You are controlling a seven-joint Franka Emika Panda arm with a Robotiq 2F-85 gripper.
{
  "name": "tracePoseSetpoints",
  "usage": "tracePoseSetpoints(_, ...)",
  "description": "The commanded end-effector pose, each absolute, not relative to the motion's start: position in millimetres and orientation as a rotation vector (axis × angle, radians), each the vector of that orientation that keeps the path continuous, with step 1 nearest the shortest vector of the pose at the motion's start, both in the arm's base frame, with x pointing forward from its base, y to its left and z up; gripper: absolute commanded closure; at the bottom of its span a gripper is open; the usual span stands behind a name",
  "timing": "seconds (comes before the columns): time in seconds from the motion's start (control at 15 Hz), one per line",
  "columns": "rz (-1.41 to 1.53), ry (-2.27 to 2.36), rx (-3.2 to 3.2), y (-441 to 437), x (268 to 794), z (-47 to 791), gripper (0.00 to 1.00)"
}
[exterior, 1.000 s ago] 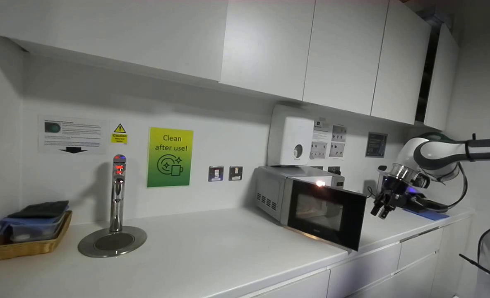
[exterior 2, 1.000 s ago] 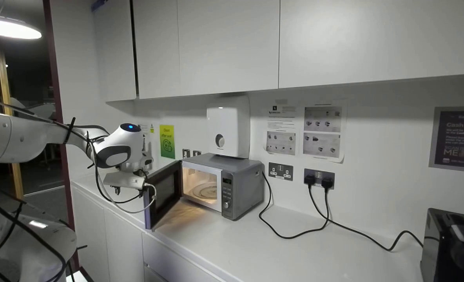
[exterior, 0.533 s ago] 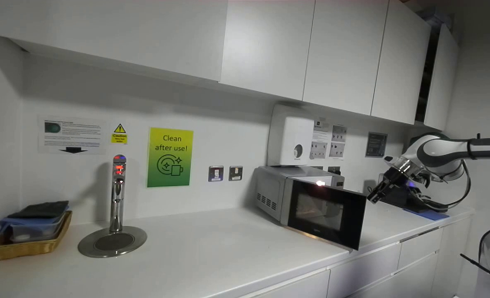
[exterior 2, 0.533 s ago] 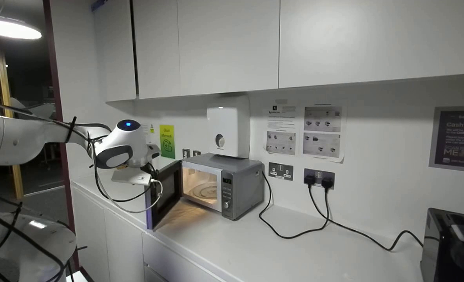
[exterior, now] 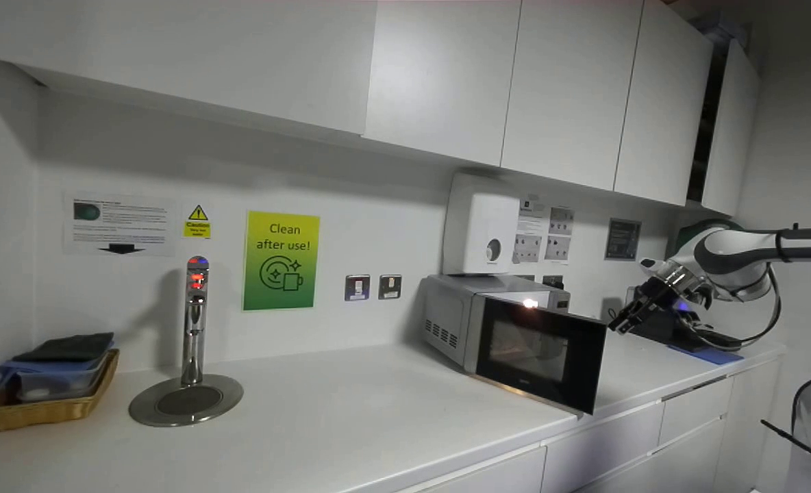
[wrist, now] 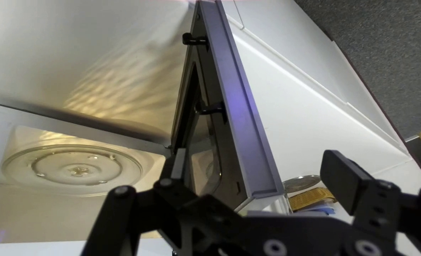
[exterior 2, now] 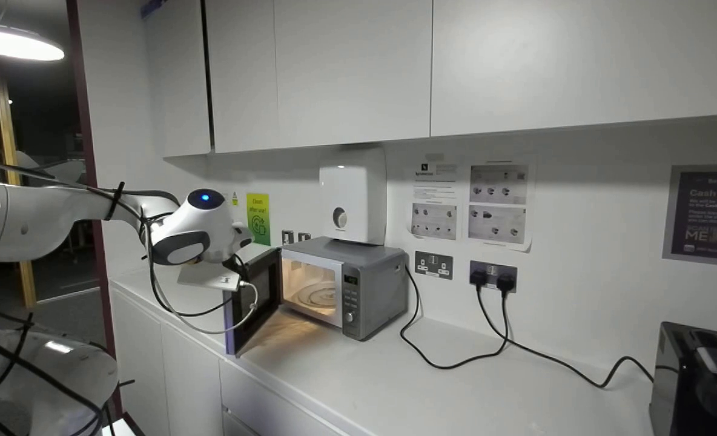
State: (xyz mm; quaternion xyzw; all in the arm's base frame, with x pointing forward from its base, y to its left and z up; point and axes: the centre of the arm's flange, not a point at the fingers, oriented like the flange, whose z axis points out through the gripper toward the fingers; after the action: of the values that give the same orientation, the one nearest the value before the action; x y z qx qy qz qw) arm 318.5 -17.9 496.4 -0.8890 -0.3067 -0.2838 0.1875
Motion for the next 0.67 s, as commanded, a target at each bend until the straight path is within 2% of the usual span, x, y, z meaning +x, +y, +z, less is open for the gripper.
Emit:
tracePoseSetpoints(0.0, -0.813, -0.937, -2.402, -8.9, 300.4, 472.5, 0.00)
tracePoseSetpoints(0.6, -0.853, -1.054, -2.238, 0.1, 308.6, 458.9, 0.00)
